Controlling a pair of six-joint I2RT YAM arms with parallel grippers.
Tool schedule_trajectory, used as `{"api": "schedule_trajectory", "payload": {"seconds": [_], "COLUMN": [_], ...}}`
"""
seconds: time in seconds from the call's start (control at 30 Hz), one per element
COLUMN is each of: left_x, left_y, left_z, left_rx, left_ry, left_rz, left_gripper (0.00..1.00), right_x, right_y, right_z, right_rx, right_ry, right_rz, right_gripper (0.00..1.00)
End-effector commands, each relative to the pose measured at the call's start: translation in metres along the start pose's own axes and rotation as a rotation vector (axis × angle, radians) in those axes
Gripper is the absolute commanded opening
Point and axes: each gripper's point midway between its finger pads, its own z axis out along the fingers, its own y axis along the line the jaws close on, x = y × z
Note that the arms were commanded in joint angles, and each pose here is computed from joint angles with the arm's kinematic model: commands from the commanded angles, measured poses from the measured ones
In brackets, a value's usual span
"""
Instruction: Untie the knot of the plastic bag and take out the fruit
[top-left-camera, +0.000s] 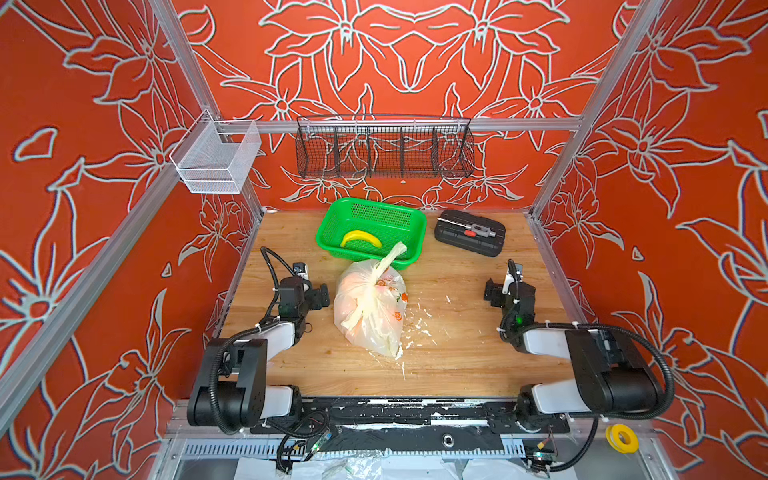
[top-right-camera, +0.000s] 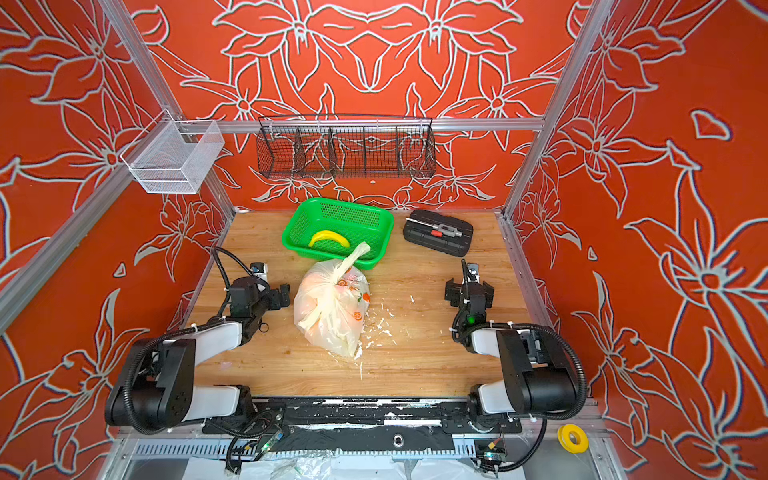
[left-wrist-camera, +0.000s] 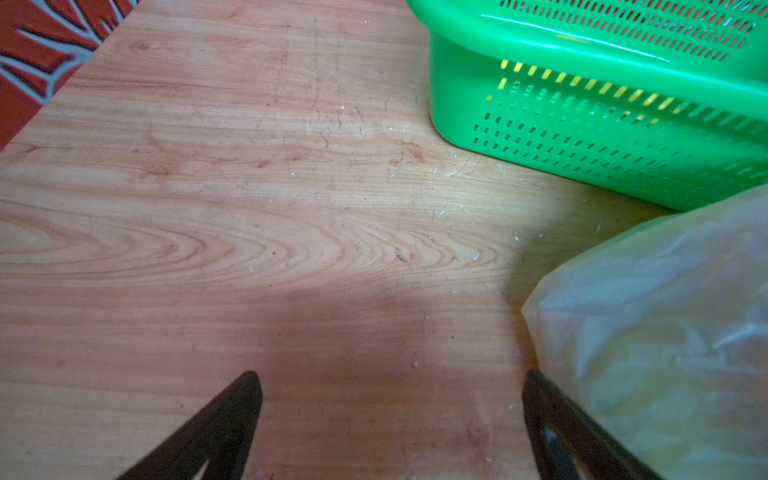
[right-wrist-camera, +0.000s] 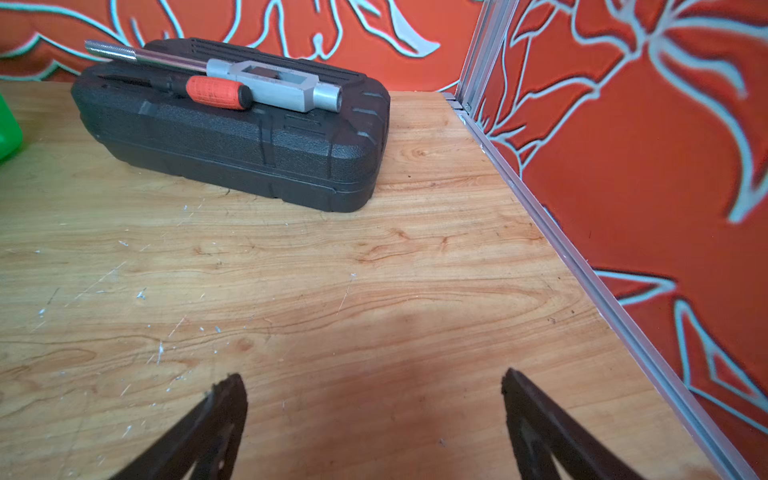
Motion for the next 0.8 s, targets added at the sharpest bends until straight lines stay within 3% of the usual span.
{"api": "schedule_trajectory", "payload": {"seconds": [0.0, 0.77], "left_x": [-0.012, -0.014], "left_y": [-0.002, 0.002], "left_z": [-0.001, -0.013], "left_rx": [0.01, -0.007], "left_ry": [-0.036, -0.088], "left_rz": [0.002, -0.01], "left_gripper": [0.97, 0.97], "right_x": [-0.008, -0.01], "right_y": [-0.001, -0.006], "right_z": [0.001, -0.011], "right_rx": [0.014, 0.016], "right_ry": [-0.023, -0.079], "right_rz": [0.004, 0.026], "right_gripper": [0.97, 0.97]}}
